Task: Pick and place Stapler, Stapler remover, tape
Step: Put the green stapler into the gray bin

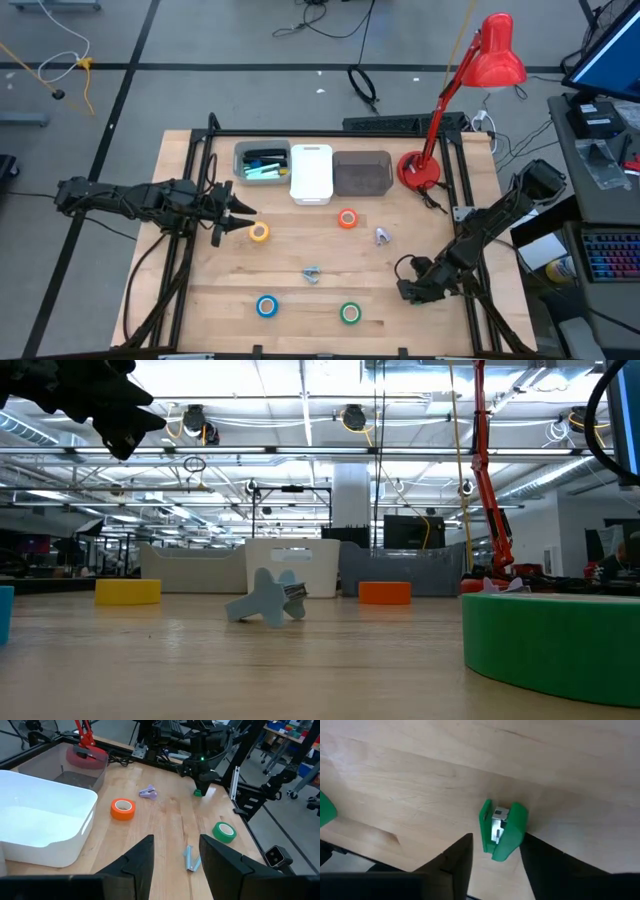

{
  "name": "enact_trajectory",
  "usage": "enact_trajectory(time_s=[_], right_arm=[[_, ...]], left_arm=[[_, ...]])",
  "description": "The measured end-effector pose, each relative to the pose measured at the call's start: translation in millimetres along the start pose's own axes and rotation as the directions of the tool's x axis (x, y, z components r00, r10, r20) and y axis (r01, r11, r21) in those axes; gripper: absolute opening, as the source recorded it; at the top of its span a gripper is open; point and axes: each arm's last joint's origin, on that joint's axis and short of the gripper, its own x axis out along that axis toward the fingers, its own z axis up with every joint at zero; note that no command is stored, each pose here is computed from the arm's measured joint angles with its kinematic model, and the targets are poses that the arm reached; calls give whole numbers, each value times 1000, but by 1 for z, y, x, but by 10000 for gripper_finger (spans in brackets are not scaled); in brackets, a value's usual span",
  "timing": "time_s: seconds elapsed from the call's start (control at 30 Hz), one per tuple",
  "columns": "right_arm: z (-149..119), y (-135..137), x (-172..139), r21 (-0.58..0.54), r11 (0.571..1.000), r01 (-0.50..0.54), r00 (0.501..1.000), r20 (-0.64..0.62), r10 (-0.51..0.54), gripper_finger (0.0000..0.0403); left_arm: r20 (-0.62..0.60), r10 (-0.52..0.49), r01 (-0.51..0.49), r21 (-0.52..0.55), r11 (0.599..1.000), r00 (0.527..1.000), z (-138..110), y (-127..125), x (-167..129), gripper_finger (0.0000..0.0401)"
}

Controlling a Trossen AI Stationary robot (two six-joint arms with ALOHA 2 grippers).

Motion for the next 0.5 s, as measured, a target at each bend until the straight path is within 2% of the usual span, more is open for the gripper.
enact_trajectory(time_s=[0.3,0.5], right_arm=[[1,-1,0,-5,1000,6,1000,11,-6,85],[2,2,0,-12,1000,-23,999,25,23,64]], left_arm=[[0,0,0,8,1000,1000,0,0,0,159],[1,0,0,7,1000,1000,0,0,0,159]])
